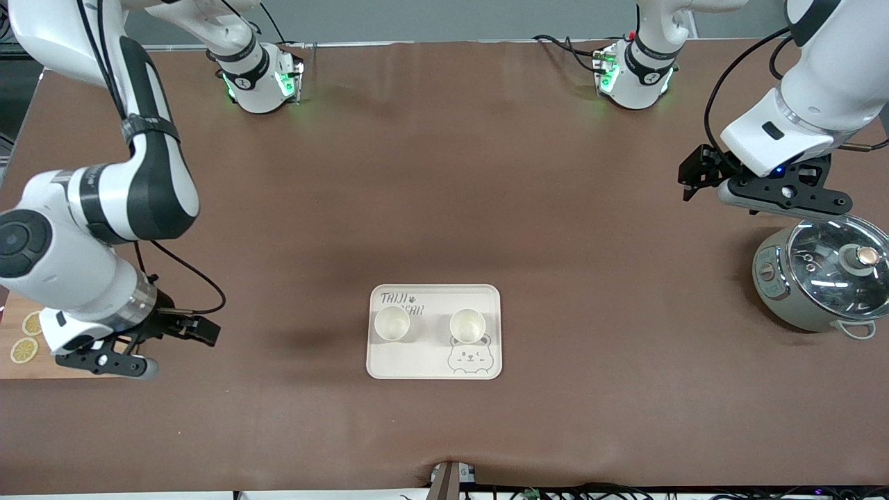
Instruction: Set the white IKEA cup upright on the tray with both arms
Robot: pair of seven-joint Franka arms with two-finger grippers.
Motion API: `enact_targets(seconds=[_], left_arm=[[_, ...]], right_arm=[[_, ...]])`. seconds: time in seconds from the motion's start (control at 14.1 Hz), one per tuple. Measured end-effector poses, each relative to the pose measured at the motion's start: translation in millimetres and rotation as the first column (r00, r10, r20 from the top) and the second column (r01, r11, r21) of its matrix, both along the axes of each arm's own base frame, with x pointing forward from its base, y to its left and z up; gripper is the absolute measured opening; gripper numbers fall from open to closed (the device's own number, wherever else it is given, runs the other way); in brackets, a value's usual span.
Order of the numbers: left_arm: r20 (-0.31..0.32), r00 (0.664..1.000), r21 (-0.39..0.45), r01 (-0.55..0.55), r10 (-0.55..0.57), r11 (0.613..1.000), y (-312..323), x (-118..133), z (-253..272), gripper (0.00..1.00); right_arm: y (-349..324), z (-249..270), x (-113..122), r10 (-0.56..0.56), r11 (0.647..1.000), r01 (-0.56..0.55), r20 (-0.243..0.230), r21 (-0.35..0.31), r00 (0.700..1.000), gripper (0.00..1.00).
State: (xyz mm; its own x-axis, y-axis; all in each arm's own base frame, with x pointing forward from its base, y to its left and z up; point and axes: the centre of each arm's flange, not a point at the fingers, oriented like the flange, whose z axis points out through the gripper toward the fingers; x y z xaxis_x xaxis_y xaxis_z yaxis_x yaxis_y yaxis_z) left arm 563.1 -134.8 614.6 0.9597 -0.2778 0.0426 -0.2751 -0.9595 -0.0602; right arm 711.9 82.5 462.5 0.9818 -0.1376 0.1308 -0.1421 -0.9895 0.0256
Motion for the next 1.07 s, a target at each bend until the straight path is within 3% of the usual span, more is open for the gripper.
enact_targets(seconds=[0.78, 1.07], left_arm=[[-0.030, 0.999, -0.075, -0.017, 0.014, 0.997, -1.0, 4.0, -6.6, 1.00], [-0.027, 1.000, -0.076, -0.017, 0.015, 0.997, -1.0, 4.4, -5.5, 1.00]], right_arm=[[-90.8, 63.9, -76.3, 0.066, 0.997, -0.066, -0.001, 0.030, 0.998, 1.00], [-108.4, 85.8, -106.0, 0.083, 0.996, -0.081, -0.050, 0.030, 0.995, 1.00]])
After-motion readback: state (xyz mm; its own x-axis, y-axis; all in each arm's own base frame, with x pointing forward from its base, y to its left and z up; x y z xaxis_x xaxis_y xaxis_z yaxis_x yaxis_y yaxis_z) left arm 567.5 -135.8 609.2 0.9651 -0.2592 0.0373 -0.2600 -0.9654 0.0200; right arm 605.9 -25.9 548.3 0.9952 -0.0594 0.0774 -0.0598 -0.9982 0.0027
